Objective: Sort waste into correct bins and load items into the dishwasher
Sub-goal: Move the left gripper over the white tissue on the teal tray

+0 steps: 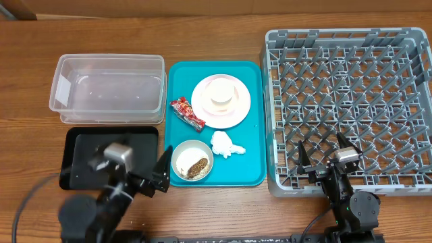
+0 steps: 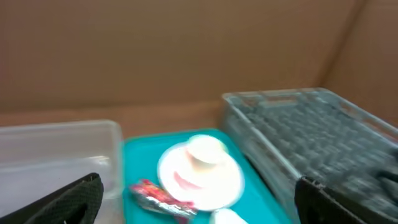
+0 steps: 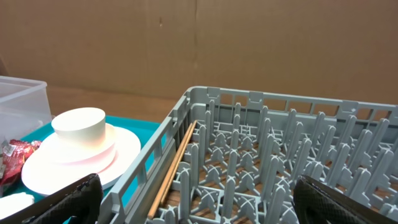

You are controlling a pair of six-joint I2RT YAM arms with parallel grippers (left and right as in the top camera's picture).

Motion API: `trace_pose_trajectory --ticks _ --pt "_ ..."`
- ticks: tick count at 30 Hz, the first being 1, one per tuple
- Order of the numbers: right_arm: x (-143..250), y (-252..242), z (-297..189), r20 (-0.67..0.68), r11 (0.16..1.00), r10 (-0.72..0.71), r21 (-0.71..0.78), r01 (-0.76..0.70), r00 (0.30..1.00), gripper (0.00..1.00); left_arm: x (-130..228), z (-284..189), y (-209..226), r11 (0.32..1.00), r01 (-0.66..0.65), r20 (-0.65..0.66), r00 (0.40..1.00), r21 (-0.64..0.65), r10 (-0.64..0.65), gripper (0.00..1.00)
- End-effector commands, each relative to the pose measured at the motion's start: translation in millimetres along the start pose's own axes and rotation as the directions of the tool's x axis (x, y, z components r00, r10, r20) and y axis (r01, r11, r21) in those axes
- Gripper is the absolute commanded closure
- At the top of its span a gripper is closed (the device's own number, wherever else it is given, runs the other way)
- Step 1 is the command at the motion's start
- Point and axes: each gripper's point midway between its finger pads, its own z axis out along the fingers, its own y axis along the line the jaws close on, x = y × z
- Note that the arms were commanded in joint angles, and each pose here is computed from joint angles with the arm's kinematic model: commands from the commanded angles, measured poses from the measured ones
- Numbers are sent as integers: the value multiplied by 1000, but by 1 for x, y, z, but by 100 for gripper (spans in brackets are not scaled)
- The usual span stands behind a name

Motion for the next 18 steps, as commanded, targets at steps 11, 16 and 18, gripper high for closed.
trace_pose_trajectory --ticks 11,16,18 --pt "1 0 0 9 1000 -1 4 1 1000 0 -69 30 -109 539 443 -456 882 716 -119 0" --pt "1 0 0 9 1000 -1 4 1 1000 0 -51 54 -98 446 594 -590 790 669 -166 0" --pt "1 0 0 9 1000 -1 4 1 1000 0 -40 62 -98 404 659 -653 737 634 -177 15"
